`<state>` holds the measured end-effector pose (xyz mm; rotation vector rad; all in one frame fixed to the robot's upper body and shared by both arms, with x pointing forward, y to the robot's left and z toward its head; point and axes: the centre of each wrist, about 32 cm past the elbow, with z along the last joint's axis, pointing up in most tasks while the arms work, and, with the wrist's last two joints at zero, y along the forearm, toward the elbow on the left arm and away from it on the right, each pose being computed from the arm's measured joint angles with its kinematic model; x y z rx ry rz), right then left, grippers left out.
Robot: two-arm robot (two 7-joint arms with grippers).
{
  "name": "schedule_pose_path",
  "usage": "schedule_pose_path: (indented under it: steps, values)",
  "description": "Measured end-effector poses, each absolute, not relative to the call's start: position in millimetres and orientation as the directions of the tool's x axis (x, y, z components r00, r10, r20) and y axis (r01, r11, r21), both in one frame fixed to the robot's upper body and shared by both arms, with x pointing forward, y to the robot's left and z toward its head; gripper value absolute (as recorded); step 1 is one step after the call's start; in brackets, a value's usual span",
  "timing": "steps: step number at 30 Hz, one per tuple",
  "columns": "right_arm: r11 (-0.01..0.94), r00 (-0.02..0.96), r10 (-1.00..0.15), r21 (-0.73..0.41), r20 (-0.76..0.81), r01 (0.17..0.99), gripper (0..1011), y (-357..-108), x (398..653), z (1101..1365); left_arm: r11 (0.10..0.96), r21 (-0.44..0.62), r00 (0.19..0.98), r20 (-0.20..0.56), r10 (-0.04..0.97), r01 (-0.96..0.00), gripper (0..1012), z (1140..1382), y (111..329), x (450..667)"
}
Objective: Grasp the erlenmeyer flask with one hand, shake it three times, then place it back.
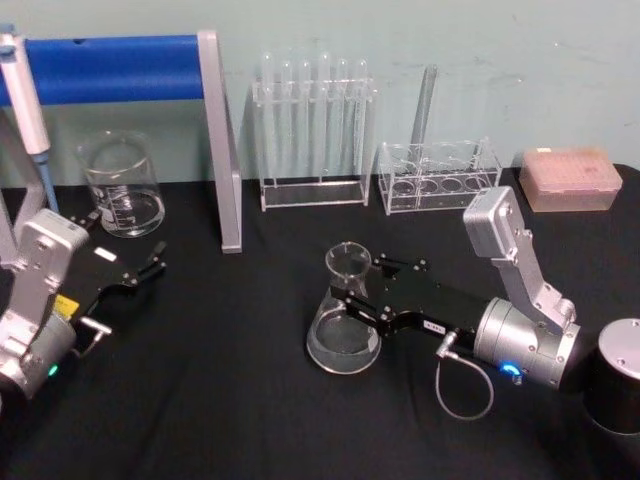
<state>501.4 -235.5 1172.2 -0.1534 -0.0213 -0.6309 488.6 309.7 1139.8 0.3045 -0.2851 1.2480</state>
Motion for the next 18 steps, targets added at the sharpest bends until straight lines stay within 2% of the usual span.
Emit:
schedule_pose_path:
  steps: [18]
  values:
    - [0.795,0.809,-0.585,-0.155,0.056,0.586,447,-235.4,502.3,1170.2,0.287,0.070,0.292,0.374,0.880,-0.955,1001,1139.8,309.7,488.6]
